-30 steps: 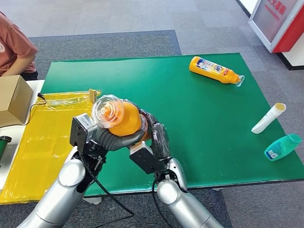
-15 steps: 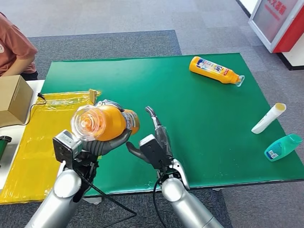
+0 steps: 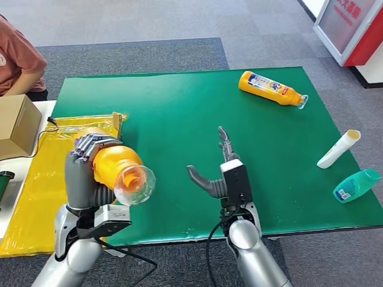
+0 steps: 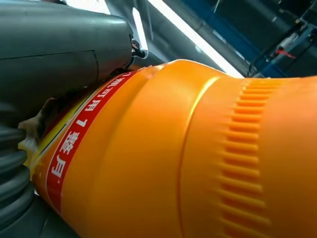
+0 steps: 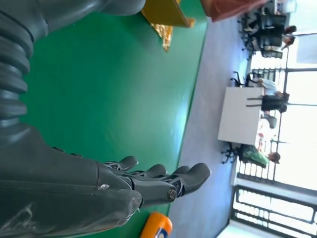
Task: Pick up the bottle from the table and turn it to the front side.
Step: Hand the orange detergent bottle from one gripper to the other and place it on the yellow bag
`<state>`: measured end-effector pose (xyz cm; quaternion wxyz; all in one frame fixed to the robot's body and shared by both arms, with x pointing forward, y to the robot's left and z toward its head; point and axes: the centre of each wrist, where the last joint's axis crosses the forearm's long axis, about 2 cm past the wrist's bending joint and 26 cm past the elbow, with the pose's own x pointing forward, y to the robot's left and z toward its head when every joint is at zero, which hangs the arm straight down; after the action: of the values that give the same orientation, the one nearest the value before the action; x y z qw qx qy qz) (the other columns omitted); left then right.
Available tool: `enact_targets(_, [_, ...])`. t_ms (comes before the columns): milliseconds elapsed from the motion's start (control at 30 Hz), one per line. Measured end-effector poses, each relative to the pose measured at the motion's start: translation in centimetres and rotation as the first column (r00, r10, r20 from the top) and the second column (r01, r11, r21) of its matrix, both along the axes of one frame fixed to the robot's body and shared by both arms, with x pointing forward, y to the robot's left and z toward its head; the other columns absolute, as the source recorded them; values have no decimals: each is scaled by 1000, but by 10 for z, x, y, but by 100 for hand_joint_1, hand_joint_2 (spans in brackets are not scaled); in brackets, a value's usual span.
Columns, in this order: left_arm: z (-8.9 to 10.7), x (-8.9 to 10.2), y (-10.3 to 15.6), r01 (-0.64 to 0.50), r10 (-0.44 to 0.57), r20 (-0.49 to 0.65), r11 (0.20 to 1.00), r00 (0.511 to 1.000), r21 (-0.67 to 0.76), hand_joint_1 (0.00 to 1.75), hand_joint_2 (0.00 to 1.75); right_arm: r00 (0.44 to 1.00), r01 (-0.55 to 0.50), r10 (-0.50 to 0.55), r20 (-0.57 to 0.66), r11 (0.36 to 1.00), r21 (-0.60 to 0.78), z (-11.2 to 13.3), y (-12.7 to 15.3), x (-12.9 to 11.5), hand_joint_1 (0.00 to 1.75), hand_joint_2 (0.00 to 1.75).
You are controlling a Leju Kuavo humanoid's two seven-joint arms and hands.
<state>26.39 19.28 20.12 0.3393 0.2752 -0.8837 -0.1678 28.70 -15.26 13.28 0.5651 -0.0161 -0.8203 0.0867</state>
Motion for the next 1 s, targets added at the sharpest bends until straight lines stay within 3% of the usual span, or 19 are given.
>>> enact_targets(233, [-6,-5,8,-88,88,8,994,996,60,175,175,999,37,-38,39,999,26,10,-13,0,0,175])
enact_targets(333, [-6,-6,9,-167,162,42,975,986,147,175,175,997,48,-49,52,998,34,13,-16,-1,0,175])
enact_targets(567, [-10,-4,12,-388,378,110,826,919,410,175,175,991,60,-66,115,997,56,32,-25,0,0,175])
enact_targets(800, [-29,17,17,-363,442,-15,755,897,546,175,175,988,46,-53,148,997,55,43,-27,0,0,175])
enact_targets(1000, [-52,32,30,-305,468,-145,749,872,588,175,175,984,40,-51,173,997,63,51,-28,-1,0,175])
